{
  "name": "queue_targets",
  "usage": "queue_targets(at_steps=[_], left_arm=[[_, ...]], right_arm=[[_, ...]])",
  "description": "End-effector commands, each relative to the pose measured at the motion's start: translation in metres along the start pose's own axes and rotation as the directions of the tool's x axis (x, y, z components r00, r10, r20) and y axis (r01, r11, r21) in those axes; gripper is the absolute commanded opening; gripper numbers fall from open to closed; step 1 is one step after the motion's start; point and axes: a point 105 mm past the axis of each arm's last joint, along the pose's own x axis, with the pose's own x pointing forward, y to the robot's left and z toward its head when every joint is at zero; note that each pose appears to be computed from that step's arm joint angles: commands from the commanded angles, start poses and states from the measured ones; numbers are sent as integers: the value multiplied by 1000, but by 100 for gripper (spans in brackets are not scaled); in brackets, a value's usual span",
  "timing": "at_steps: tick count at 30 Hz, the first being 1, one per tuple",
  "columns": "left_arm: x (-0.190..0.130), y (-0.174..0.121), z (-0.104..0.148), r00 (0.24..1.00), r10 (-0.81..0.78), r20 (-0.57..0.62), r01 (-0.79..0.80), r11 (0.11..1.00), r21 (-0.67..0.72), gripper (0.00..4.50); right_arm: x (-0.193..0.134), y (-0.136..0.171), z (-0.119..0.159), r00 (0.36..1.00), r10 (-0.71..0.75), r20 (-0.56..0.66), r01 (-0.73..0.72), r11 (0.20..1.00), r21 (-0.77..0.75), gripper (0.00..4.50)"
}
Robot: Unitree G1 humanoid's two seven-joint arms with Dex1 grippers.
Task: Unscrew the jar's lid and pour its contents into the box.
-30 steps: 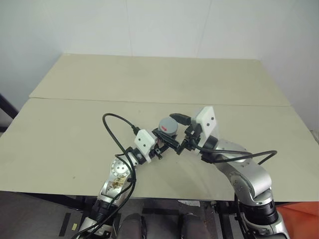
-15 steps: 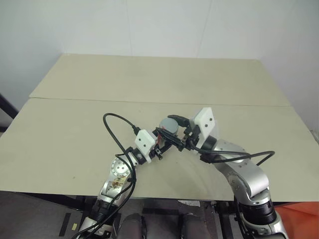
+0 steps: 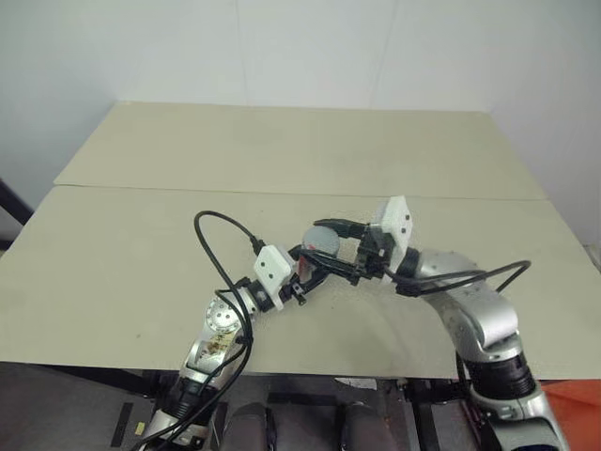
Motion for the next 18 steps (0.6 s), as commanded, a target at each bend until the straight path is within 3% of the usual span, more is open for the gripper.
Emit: queue_targets(at_steps=[1,5,11,18], left_arm=[[3,-3,19,997,-25,76,24,1000,11,199],[5,-8,19,996,-44,80,43,999,9,199],[9,-11,23,994,-65,88,64,998,11,199],[9,-12,25,994,-66,90,64,998,16,199]], right_arm=[[0,4,7,982,186,23,-186,982,-15,279],[-2,-1,11,923,384,26,-384,923,12,279],[4,-15,18,835,550,3,-550,835,-24,279],[11,-27,19,806,591,-41,-592,802,-84,279]])
